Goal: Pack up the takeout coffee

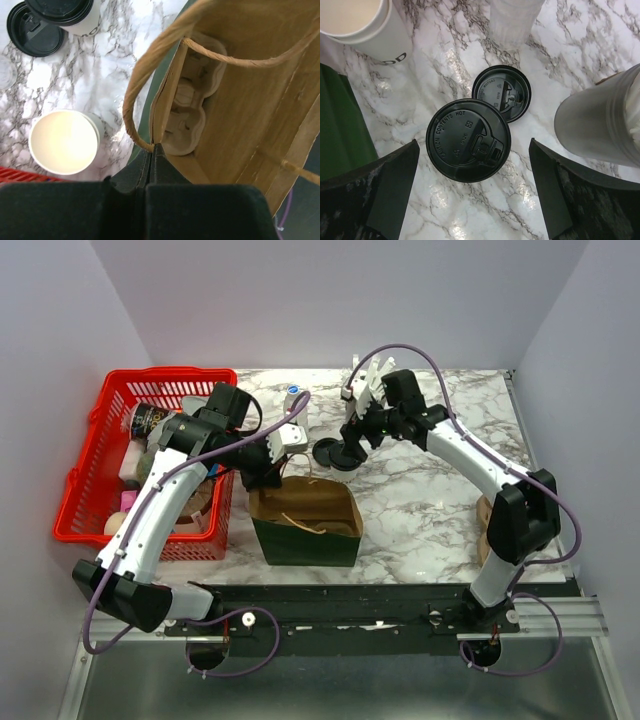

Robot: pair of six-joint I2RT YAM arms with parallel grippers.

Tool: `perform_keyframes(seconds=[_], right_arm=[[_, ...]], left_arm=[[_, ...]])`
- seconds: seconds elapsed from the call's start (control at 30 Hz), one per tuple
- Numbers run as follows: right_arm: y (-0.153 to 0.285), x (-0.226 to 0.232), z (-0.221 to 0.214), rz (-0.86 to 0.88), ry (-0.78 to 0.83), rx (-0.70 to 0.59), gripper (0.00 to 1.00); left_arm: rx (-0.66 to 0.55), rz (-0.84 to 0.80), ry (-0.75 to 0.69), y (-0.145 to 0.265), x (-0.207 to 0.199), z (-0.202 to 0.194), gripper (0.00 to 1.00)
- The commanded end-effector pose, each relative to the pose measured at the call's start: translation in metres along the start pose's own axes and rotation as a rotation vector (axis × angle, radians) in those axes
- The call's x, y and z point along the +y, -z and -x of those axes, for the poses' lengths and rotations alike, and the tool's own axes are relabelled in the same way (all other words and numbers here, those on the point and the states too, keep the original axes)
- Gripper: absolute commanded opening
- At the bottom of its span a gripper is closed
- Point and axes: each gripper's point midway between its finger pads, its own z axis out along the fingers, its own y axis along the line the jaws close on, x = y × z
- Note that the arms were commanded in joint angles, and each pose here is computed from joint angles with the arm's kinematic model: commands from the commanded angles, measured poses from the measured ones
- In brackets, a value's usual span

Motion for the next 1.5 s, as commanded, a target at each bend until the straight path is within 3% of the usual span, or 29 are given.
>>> perform_keyframes(seconds=[0.0,0.67,1.47], right_arm=[[-0.004,-0.012,0.014,-0.088,-0.023,-0.031,0.99],[-0.039,0.004,-0.013,0.009,0.032,0.129,1.0],[-0.042,0.013,-0.024,0.069,0.059,0.194,1.0]], left_arm=[[0.174,-0.014,0.022,0.016,-0.016,-0.041,0.0],[0.17,-0.018,0.05,0.011,-0.016,-0.043,0.0],[0.142,-0.019,0.066,0.003,-0.019,-0.042,0.0]])
